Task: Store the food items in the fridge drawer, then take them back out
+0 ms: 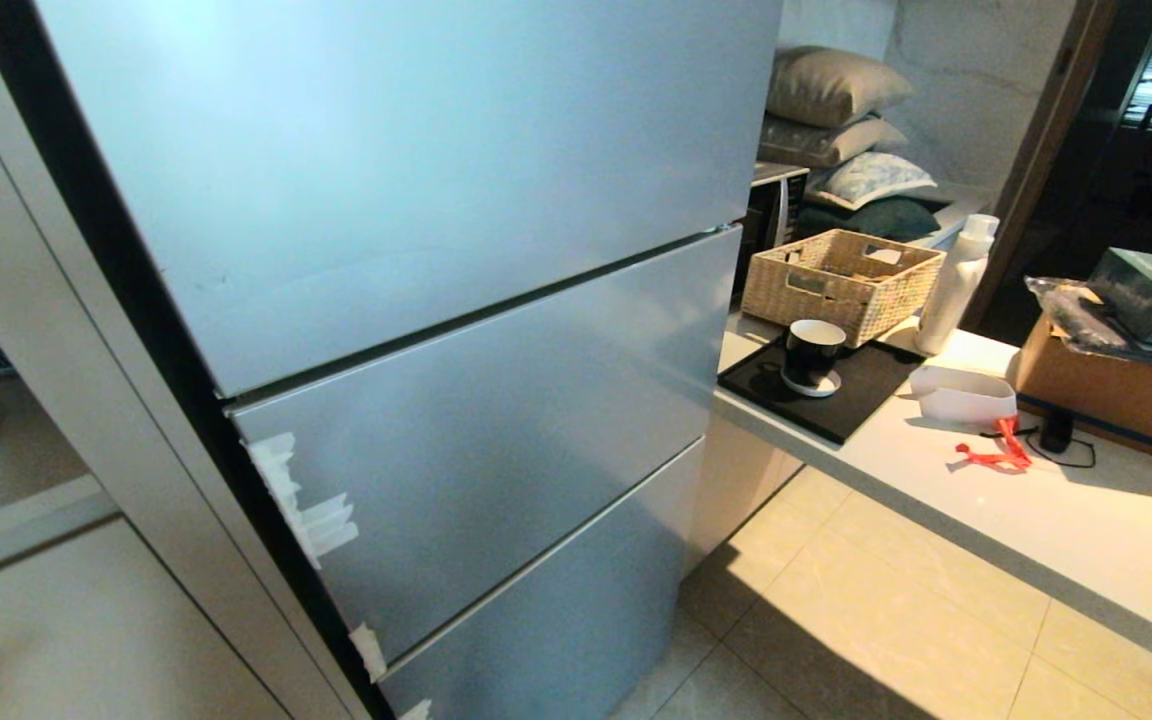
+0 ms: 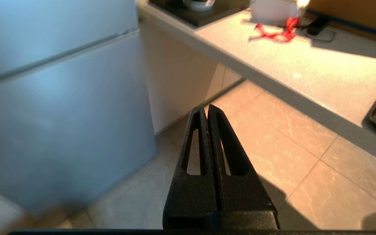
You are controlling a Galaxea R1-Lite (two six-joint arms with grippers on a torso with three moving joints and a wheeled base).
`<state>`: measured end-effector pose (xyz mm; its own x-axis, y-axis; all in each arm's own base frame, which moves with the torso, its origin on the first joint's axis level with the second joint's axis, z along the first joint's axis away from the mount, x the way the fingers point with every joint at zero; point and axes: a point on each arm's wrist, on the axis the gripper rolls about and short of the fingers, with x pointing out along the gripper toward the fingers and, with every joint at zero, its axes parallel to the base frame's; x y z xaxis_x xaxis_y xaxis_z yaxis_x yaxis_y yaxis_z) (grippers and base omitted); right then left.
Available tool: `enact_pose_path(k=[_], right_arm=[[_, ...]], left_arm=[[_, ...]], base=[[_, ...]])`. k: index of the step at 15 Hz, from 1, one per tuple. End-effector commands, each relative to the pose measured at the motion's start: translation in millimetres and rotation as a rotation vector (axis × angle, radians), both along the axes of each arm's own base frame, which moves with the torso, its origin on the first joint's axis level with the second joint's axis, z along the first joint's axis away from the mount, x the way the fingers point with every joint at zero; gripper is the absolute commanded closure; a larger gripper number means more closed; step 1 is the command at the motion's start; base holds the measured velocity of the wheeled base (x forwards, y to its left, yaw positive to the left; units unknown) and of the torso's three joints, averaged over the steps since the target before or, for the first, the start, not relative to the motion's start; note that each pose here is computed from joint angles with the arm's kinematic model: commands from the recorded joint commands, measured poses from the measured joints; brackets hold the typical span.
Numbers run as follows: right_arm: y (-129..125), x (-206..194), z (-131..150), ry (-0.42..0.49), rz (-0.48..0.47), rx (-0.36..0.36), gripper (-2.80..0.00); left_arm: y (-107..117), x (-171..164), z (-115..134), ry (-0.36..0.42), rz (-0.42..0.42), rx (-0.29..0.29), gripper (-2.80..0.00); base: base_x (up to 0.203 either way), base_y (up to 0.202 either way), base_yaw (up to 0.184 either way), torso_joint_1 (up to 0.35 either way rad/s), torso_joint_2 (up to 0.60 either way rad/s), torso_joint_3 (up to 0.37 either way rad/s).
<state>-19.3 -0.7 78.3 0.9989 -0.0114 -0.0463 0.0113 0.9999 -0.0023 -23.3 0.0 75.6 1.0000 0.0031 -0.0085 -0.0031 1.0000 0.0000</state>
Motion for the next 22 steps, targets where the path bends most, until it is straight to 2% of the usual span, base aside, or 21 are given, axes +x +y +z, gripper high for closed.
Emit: enact_pose_path(k=[1, 22], right_arm=[[0.1, -3.5, -2.6, -0.045, -0.011, 0.033, 0.00], [0.0, -3.5, -2.5, -0.046, -0.014, 0.041, 0.00]], left_arm=[[0.0, -0.1, 0.0, -0.001, 0.000, 0.000, 0.00], [0.0, 0.0, 0.0, 0.000, 0.002, 0.000, 0.00]], base=[[0.000, 0.000, 0.000, 0.000, 0.00, 0.000], [0.000, 0.000, 0.000, 0.000, 0.00, 0.000]])
